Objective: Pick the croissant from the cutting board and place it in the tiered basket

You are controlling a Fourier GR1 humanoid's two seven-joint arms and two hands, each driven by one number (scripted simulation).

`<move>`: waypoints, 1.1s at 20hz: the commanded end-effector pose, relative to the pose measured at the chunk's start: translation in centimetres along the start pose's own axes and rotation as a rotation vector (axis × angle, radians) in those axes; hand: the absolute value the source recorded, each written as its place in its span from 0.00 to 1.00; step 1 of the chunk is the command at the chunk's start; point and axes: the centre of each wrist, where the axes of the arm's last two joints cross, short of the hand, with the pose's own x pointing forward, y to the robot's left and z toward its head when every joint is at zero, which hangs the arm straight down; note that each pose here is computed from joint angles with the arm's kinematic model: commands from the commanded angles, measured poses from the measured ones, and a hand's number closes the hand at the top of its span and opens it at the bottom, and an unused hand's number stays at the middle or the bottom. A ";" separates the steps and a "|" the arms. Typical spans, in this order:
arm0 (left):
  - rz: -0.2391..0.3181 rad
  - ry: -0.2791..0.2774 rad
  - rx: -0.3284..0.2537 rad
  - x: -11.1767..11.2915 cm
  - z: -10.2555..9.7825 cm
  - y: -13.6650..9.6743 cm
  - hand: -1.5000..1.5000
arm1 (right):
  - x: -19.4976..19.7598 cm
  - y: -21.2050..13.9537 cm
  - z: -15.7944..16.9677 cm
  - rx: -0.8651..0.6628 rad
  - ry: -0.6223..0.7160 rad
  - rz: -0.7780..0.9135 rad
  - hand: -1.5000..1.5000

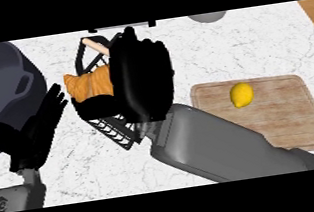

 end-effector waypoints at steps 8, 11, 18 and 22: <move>0.004 -0.012 0.001 -0.3 0.6 -0.7 0.50 | -1.3 3.3 -3.4 -0.194 0.174 -0.124 1.00; -0.003 -0.009 0.005 1.5 0.3 0.3 0.50 | -2.0 4.7 -3.3 -0.171 0.162 -0.101 0.00; -0.004 -0.003 -0.011 -0.1 0.1 0.3 0.50 | -1.2 4.1 -5.3 -0.213 0.157 -0.184 0.00; 0.010 -0.019 -0.014 0.7 -0.4 0.6 0.50 | -0.3 2.7 -5.5 -0.230 0.229 -0.354 0.00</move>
